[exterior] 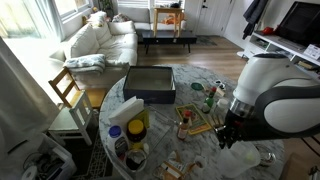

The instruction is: Pick up the clear measuring cup and place it upside down in the clear storage container

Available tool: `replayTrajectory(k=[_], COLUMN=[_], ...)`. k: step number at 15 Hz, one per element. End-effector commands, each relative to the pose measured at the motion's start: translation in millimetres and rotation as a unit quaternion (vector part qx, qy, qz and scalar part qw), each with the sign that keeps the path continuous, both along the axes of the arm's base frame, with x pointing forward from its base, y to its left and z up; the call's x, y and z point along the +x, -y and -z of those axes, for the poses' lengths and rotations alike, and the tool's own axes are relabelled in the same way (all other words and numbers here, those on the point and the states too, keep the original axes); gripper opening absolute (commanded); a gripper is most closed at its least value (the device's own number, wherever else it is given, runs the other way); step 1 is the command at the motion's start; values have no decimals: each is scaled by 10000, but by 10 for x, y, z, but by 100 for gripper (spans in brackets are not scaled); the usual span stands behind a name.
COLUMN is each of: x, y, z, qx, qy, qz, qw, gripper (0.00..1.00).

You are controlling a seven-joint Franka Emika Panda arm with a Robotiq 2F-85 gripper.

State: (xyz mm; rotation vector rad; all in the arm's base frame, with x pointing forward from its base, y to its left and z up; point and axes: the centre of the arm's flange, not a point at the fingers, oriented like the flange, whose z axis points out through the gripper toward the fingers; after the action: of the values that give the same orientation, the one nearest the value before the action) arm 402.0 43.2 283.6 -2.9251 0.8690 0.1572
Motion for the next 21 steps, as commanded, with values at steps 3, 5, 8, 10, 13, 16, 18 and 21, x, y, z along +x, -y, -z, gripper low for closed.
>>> replayTrajectory(k=[3,5,8,10,13,16,18,21], x=[68,125,172,158,104,83,84,35], y=[66,46,-75,-163,-329,-492,-580,-571], z=[-69,-127,-164,-109,99,257,342,261], qx=[-673,-928,-1362,-1552,-1928,-2441,-2609,-2531], qy=[-91,-70,-128,-238,-273,-104,7,10], qz=[150,75,-244,-708,-1140,-1572,-1743,-1752], qw=[9976,9956,9903,9851,9742,9569,9495,9514], gripper=[0,1,1,1,1,1,1,4])
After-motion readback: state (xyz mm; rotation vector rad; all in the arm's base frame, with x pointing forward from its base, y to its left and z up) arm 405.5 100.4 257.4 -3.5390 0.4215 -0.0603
